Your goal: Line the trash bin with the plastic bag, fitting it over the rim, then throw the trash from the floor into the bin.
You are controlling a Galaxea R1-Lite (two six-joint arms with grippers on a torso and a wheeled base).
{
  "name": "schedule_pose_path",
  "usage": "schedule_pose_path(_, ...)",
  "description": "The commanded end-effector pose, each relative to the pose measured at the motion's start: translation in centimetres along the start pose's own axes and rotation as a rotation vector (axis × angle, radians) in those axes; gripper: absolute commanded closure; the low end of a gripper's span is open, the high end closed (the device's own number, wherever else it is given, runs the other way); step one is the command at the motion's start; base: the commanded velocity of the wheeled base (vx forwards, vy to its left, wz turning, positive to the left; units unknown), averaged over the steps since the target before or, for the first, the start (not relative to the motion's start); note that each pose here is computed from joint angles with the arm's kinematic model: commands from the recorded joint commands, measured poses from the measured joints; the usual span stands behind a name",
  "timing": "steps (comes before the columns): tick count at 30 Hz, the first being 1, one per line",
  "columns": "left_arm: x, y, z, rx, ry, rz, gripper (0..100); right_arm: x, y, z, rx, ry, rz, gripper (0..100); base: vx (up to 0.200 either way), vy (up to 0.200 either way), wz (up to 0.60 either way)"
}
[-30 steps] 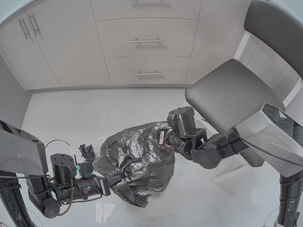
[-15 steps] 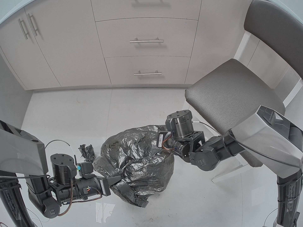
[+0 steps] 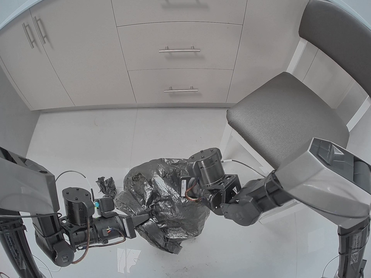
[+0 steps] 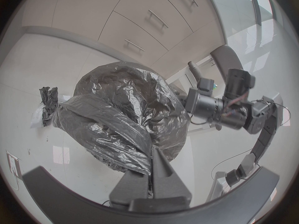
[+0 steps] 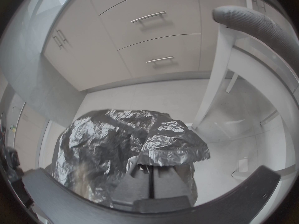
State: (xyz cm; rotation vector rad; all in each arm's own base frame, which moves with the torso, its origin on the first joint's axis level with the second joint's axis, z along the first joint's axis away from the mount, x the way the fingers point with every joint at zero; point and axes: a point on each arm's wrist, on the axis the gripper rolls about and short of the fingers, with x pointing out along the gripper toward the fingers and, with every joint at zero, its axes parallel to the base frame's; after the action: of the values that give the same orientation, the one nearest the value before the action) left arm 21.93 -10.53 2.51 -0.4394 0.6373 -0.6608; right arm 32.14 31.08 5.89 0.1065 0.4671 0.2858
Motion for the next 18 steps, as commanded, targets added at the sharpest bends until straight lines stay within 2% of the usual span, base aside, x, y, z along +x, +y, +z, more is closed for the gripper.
schedule_pose_path(1, 0.3, 0.0, 0.2, -0.019, -0.008, -0.003, 100, -1.3, 1.7, -2.0, -0.047, 0.043, 0.038, 100, 0.0, 0.0, 0.0)
schedule_pose_path(6, 0.3, 0.0, 0.2, -0.021, -0.008, -0.003, 100, -1.0, 2.7, -4.4, -0.087, 0.085, 0.051, 100, 0.0, 0.0, 0.0)
schedule_pose_path(11, 0.2, 0.0, 0.2, -0.021, -0.008, -0.003, 100, 0.2, 2.5, -6.2, -0.119, 0.12, 0.035, 100, 0.0, 0.0, 0.0)
schedule_pose_path(18, 0.2, 0.0, 0.2, -0.023, -0.007, -0.003, 100, 2.0, 2.4, -7.5, -0.125, 0.133, 0.02, 100, 0.0, 0.0, 0.0)
